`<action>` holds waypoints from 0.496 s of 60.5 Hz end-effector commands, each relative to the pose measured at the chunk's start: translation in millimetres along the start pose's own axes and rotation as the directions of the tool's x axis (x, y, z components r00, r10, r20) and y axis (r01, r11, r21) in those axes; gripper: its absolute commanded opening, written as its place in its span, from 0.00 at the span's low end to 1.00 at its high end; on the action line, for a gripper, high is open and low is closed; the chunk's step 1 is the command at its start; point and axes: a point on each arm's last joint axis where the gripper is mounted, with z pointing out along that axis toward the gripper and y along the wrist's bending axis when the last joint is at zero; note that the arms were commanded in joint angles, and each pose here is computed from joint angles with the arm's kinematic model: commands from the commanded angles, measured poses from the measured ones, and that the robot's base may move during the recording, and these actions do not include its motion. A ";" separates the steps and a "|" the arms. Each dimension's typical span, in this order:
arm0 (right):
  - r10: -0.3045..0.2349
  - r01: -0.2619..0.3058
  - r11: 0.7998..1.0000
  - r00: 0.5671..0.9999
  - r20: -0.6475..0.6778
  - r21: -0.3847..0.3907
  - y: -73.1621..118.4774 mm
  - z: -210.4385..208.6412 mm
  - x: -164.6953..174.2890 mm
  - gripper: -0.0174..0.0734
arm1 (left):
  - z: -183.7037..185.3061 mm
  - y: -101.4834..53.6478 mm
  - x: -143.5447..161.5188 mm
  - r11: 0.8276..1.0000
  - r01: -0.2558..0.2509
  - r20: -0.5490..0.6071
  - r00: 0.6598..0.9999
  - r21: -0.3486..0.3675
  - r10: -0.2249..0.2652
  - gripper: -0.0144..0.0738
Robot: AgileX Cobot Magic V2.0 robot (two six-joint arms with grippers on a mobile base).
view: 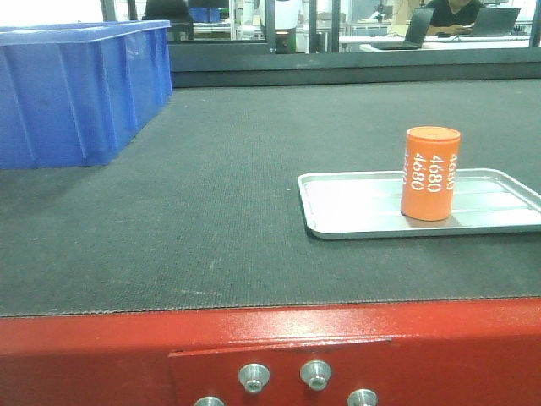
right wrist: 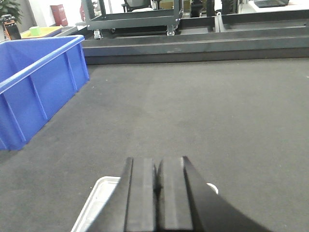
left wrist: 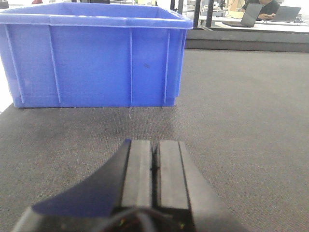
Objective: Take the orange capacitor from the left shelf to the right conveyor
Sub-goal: 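Open the right gripper and lift it away from the cylinder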
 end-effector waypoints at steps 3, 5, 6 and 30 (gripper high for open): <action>-0.001 0.004 1.000 0.994 0.107 -0.027 3.5 -7.3 -18.3 0.23 | -1.5 -0.2 -10.1 1.000 0.003 0.100 0.995 0.003 -0.004 0.02; -0.001 0.004 1.000 0.994 0.107 -0.027 3.5 -7.3 -18.3 0.23 | -1.5 -0.2 -10.1 1.000 0.003 0.100 0.995 0.003 -0.004 0.02; -0.001 0.004 1.000 0.994 0.107 -0.027 3.5 -7.3 -18.3 0.23 | -1.5 -0.2 -10.1 1.000 0.003 0.100 0.995 0.003 -0.004 0.02; -0.002 0.005 1.000 0.995 0.104 -0.028 3.2 -6.1 -15.4 0.23 | -1.5 -0.2 -10.1 1.000 0.003 0.100 0.995 0.003 -0.004 0.02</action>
